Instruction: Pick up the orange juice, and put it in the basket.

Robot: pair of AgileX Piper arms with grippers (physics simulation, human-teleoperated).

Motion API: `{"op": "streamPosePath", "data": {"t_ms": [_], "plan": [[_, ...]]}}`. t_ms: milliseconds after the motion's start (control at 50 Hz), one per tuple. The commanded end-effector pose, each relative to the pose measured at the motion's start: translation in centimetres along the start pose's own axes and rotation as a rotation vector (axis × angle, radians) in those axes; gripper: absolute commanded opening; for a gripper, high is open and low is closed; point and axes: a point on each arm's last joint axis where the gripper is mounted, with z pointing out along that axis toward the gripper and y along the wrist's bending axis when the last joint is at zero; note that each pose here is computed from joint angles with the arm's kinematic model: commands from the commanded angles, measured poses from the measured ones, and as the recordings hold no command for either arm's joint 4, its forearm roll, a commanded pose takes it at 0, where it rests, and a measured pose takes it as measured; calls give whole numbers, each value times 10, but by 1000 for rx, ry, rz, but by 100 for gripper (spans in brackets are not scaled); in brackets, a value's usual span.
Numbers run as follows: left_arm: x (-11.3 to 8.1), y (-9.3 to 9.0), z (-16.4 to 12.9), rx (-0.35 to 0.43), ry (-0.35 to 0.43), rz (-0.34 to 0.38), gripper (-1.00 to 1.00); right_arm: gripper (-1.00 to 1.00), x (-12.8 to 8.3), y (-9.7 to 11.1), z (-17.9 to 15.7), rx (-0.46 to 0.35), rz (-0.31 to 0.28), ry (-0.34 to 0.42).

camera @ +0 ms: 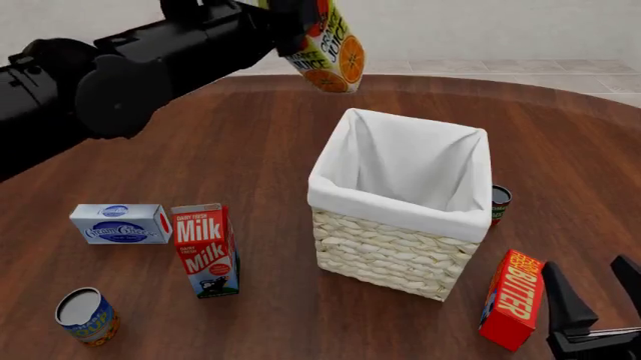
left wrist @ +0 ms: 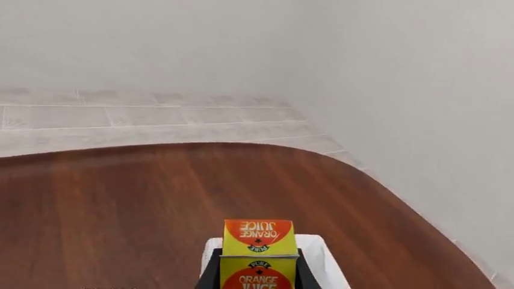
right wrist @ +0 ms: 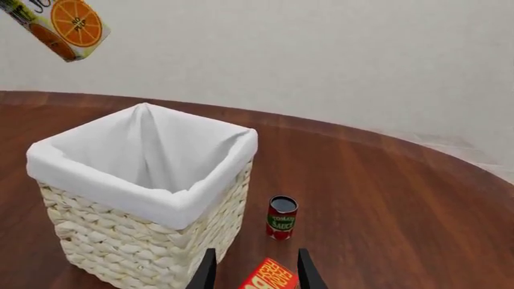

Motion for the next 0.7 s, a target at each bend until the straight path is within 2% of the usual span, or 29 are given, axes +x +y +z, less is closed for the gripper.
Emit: {"op": "streamPosePath", "data": {"t_ms": [20, 200, 460, 700], "plan": [[13, -23, 7, 67, 36, 15, -100, 100, 0, 0, 0, -1, 5, -5], [29, -32, 18, 93, 80, 42, -100, 100, -1, 0, -1, -2, 10, -8], [44, -34, 31, 95, 121, 57, -100, 100, 1, 0, -8, -2, 17, -14], [65, -39, 46, 99, 197, 93, -100, 100, 0, 0, -4, -5, 14, -12]]}}
